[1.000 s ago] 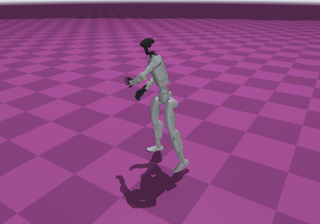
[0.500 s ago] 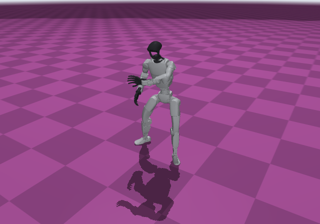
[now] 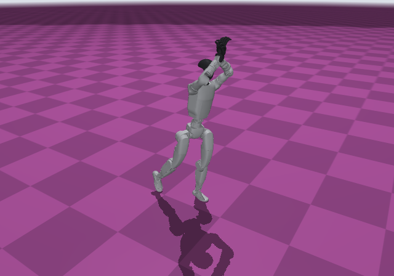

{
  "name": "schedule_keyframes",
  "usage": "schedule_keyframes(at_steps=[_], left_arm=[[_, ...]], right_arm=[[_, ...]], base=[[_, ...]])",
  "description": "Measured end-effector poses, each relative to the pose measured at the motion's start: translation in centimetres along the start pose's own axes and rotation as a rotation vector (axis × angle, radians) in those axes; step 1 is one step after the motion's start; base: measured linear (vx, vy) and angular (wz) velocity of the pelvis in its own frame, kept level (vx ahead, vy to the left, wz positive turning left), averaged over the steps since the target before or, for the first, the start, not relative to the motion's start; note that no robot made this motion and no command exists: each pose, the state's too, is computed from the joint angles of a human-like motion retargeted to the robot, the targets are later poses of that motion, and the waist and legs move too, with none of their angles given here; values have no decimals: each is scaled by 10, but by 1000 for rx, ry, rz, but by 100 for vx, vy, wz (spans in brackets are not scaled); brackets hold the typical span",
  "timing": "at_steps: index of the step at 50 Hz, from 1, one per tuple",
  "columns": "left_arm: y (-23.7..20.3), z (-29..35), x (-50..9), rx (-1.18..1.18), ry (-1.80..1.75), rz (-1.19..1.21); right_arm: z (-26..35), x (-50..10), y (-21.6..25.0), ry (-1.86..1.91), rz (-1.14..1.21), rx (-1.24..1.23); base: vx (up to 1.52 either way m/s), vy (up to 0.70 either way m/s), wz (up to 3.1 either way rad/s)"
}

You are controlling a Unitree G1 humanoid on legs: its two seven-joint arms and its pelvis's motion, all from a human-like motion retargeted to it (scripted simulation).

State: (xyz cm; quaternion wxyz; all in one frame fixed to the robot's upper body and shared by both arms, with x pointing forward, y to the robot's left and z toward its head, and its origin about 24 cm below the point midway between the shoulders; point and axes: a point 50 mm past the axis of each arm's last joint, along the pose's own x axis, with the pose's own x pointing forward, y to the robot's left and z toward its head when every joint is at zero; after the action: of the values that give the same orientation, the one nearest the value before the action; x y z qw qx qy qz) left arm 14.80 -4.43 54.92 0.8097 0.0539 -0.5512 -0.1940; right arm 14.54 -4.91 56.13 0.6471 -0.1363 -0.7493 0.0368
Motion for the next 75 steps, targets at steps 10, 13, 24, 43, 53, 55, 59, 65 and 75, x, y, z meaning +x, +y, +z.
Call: schedule_keyframes(at_steps=[10,13,24,43,53,55,59,65,75], left_arm=[[-33,64,-35,-446,-254,-161],[-11,94,-19,242,-828,102],[7,-370,-248,122,1323,124],[227,-208,-343,-500,234,1135],[233,-62,-181,539,-604,1141],[197,-47,-164,-26,-741,967],[214,-118,-137,-163,-304,1029],[153,-329,-188,-388,957,670],[-54,-360,-260,193,1172,-203]], right_arm=[[82,27,14,-370,-158,-286],[78,24,5,-434,-181,-170],[-198,-409,103,1690,-479,1164],[-45,-220,261,748,723,704],[107,-47,180,-454,743,67],[98,-42,180,-447,717,-62],[0,-52,195,28,747,-82],[-192,-239,173,1450,312,308],[-167,-442,33,1525,-653,970]], base=[[29,8,59],[25,-7,192],[29,-15,188],[42,-52,166],[25,-55,-121],[25,-32,-217],[26,-15,-254],[28,0,-249],[44,13,-120]])
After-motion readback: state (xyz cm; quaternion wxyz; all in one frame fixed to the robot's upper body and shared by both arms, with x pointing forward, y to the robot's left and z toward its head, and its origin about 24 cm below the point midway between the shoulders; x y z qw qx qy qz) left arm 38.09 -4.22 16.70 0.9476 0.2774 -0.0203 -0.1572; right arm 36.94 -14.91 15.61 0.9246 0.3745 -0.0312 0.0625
